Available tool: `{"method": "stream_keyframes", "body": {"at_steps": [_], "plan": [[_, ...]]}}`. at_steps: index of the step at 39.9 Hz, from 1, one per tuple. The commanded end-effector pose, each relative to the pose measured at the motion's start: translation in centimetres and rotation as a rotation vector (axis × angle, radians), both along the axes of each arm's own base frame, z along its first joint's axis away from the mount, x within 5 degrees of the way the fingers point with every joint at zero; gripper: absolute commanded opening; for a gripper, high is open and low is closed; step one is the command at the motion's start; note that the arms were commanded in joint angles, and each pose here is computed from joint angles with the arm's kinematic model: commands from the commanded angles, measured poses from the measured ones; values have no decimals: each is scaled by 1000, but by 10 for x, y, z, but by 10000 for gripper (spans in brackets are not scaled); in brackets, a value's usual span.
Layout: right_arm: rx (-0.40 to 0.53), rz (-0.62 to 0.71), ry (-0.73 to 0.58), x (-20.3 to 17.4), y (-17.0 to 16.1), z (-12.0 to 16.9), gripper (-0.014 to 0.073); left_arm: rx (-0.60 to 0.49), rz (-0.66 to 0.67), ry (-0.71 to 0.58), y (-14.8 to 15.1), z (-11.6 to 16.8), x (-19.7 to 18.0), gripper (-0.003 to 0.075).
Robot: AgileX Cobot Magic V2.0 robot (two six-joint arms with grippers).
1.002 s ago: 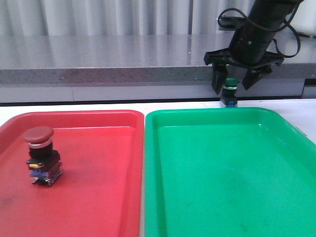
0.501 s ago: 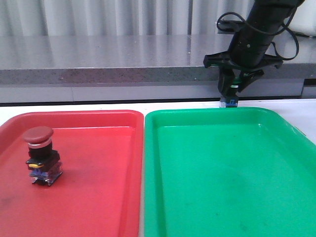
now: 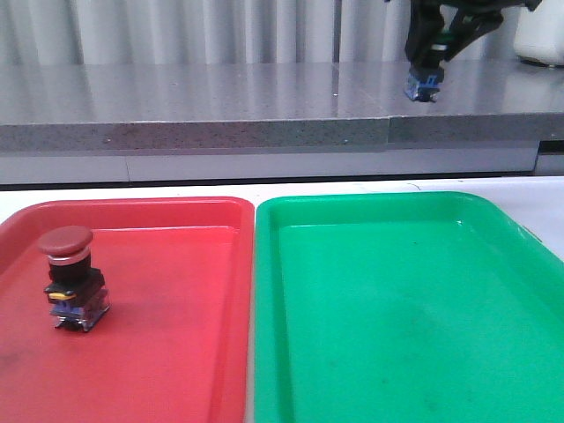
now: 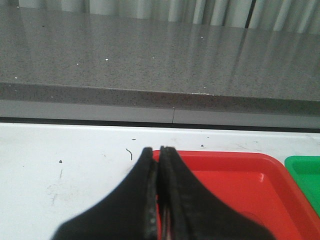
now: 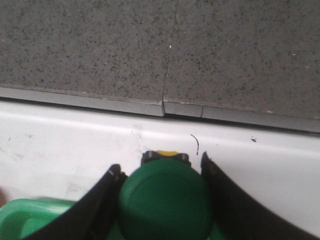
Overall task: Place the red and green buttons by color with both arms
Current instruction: 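Close the right gripper on the green-capped button and lift, then carry the green button into the green tray and lower it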
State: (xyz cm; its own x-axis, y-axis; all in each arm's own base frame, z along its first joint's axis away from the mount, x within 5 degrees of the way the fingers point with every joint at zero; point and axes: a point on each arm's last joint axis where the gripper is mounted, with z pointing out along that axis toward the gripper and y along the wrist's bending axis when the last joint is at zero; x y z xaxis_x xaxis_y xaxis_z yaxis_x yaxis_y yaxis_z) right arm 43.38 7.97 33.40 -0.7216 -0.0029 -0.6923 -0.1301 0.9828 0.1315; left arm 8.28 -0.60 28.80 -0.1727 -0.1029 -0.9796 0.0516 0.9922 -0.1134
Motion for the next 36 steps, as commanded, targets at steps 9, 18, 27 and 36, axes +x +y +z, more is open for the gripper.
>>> {"method": "stream_keyframes", "body": {"at_steps": [9, 18, 27, 36], "plan": [[11, 53, -160, -92, 5, 28, 158, -29, 7, -109, 0, 17, 0, -20], [-17, 166, -23, -139, 31, -33, 158, -29, 7, -109, 0, 17, 0, -20], [-49, 244, 70, -150, 54, -87, 158, -29, 7, -109, 0, 17, 0, -20], [-78, 259, 146, -145, 61, -113, 158, -29, 7, -109, 0, 17, 0, -20]]}}
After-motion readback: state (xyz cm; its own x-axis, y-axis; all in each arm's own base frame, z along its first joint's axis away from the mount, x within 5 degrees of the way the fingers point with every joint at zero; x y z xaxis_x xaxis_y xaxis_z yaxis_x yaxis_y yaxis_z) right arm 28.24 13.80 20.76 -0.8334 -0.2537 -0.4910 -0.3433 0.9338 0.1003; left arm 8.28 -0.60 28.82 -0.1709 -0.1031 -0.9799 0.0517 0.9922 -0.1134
